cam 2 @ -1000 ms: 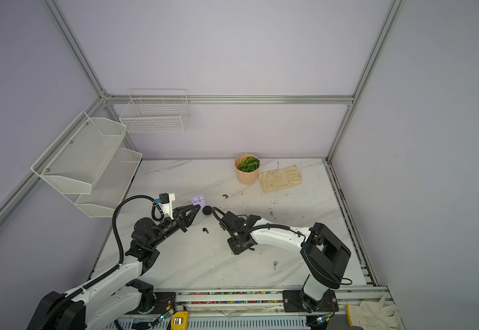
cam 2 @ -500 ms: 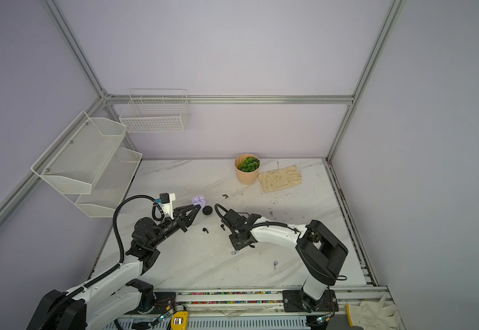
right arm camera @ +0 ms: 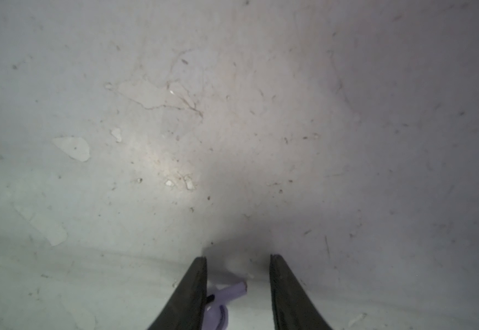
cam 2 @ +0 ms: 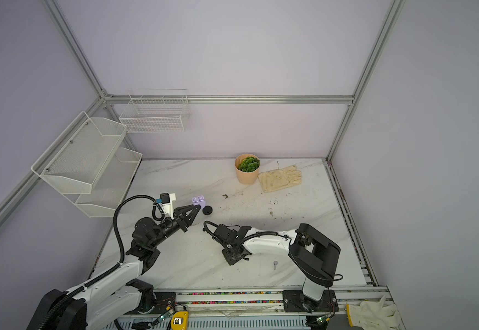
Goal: Insert the wireless bluetooth earbuds into the charging case
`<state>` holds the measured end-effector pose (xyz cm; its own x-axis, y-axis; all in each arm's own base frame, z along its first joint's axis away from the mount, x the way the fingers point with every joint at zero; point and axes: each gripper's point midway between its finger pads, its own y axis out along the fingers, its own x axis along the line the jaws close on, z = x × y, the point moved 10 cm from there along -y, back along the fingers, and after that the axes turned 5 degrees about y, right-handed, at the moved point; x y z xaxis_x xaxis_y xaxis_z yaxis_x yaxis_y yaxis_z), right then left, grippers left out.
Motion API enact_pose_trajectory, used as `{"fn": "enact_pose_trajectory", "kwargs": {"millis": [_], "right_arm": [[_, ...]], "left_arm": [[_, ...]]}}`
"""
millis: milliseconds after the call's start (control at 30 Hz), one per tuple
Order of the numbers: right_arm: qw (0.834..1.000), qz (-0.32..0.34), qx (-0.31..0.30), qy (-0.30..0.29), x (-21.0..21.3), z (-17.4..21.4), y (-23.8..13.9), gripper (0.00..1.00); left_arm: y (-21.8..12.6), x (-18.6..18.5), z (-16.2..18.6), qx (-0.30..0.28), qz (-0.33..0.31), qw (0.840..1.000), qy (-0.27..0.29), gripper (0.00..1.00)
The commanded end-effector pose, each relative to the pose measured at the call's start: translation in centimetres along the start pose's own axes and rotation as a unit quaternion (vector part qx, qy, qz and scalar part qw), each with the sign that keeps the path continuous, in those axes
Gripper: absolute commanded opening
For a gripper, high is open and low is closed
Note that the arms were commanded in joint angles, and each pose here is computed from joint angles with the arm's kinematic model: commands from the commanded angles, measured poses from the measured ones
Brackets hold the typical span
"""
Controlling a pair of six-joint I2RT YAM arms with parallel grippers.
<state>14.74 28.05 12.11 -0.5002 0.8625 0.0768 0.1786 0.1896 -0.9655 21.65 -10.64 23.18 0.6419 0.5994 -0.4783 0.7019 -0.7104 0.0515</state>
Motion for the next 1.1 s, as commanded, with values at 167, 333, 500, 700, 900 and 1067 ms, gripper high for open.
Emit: {"fn": "enact_pose_trajectory", "kwargs": {"millis": [167, 333, 500, 700, 900, 1067], "right_arm": [[1.0, -0.017, 0.002, 0.023, 1.1, 1.0, -1.0, 0.41], [0.998, -0.051, 0.003, 0.037, 2.1, 1.3, -1.5, 0.41], [0.994, -0.092, 0.014, 0.051, 2.4, 1.9, -1.7, 0.42], [0.991, -0.118, 0.035, 0.055, 2.4, 2.7, -1.5, 0.41], [0.992, -0.099, 0.018, 0.072, 2.0, 2.5, -2.8, 0.41], [0.992, -0.095, 0.023, 0.086, 1.5, 3.1, -2.7, 0.41]], "left_arm": [[0.1, -0.6, -0.8, -0.018, 0.023, 1.0, 0.009, 0.0], [0.0, -0.7, -0.8, -0.019, 0.024, 0.999, 0.01, 0.0], [0.0, -0.7, -0.8, -0.02, 0.025, 0.999, 0.011, 0.0], [-0.1, -0.8, -0.9, -0.023, 0.025, 0.999, 0.011, 0.0], [-0.1, -0.8, -0.9, -0.022, 0.026, 0.999, 0.012, 0.0], [-0.1, -0.9, -0.9, -0.021, 0.027, 0.999, 0.011, 0.0]]}}
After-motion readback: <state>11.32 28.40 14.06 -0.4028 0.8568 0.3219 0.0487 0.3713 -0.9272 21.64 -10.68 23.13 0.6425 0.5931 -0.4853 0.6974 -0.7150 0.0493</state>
